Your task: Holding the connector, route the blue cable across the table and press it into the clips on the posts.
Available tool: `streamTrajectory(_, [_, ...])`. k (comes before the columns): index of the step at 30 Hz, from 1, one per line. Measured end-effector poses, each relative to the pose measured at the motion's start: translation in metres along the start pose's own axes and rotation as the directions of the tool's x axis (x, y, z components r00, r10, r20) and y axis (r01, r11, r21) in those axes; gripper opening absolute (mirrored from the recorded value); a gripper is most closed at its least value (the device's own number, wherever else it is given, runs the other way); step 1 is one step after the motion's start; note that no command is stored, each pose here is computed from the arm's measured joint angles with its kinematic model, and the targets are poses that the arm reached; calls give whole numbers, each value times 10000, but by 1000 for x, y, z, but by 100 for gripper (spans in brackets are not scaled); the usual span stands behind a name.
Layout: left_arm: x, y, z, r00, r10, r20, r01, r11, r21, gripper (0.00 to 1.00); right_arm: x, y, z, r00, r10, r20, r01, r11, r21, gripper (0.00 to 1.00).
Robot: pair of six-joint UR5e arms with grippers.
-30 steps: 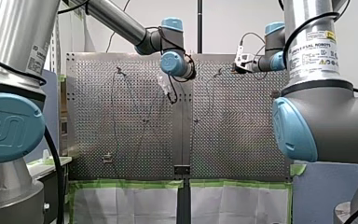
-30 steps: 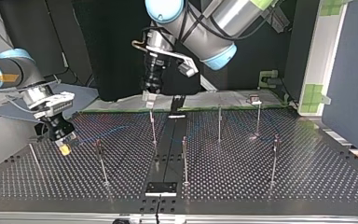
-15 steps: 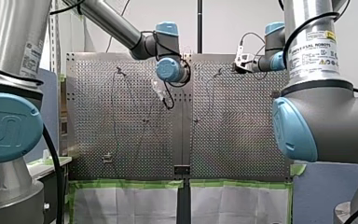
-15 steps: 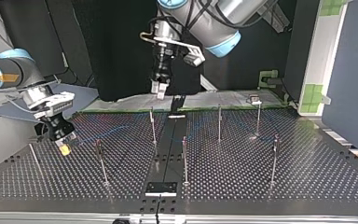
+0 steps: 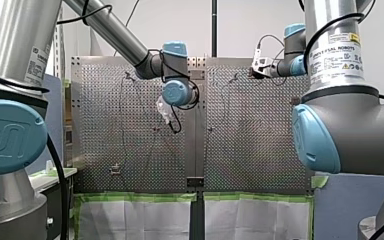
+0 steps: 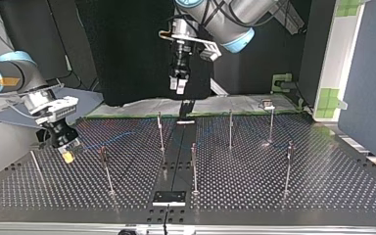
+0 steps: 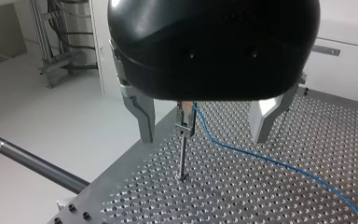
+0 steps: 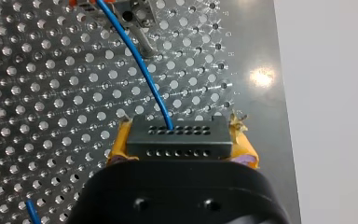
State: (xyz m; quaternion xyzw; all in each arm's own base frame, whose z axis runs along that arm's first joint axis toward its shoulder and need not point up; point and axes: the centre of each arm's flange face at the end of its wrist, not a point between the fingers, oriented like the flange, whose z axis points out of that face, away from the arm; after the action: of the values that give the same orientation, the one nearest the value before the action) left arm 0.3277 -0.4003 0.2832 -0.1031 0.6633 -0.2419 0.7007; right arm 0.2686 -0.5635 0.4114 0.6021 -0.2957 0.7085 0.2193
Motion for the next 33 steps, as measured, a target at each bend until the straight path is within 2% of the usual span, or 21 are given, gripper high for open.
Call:
streamTrajectory(6, [10, 14, -11, 10000, -34, 56, 34, 9999, -115, 100, 0, 0, 0, 10000, 0, 0, 0, 10000, 0, 0])
streamTrajectory(16, [26, 37, -28, 9991, -415, 83, 416, 9990, -139, 100, 0, 0, 0, 10000, 0, 0, 0, 10000, 0, 0])
streamTrajectory(33, [48, 76, -60, 9994, -337, 62, 338, 9992, -221, 100, 0, 0, 0, 10000, 0, 0, 0, 10000, 0, 0])
